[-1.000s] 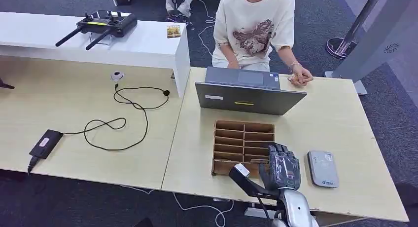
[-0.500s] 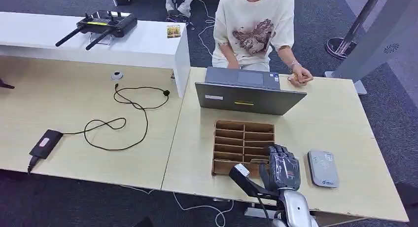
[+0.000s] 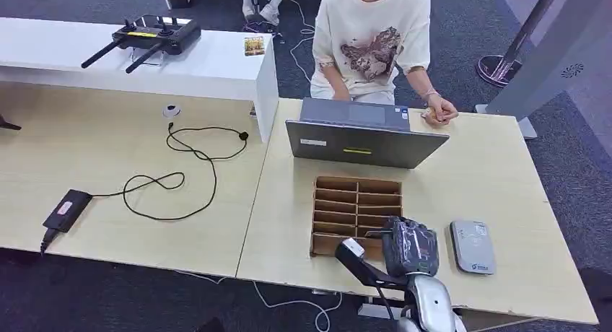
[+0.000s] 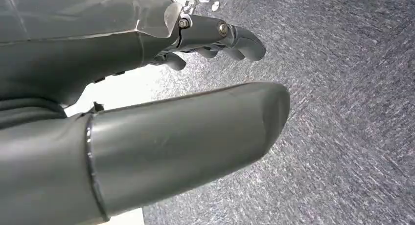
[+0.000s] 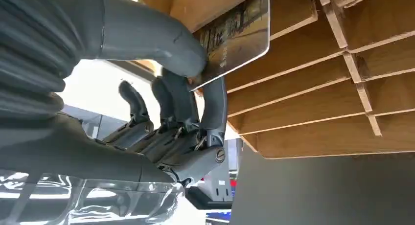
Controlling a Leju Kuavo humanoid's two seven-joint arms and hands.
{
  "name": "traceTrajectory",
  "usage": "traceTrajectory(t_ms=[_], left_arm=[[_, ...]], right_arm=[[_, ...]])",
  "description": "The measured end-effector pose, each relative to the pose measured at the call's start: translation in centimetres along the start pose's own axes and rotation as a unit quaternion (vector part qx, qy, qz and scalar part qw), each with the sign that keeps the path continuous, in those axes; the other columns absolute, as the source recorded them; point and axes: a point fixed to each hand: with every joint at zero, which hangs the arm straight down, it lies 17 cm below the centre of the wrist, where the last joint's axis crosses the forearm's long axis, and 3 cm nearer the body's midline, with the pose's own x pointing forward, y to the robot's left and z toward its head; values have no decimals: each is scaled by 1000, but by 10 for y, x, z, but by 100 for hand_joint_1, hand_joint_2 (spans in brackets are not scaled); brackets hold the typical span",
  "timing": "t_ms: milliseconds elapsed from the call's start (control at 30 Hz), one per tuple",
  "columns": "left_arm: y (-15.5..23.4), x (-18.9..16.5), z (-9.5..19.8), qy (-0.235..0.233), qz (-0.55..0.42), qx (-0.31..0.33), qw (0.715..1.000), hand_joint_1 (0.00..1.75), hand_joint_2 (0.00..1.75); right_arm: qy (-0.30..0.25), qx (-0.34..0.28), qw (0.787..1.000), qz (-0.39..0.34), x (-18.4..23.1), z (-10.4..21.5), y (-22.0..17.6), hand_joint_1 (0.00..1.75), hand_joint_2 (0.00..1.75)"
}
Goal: Pass the card to the sensor for recognition and then transmit it.
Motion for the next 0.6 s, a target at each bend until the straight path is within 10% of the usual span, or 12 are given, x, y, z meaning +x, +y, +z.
traceTrajectory(t_ms=[600], left_arm=[[0,1,0,0,-1,0,1000,0,0]], right_arm=[[-2,0,1000,0,1,-1,0,157,175]])
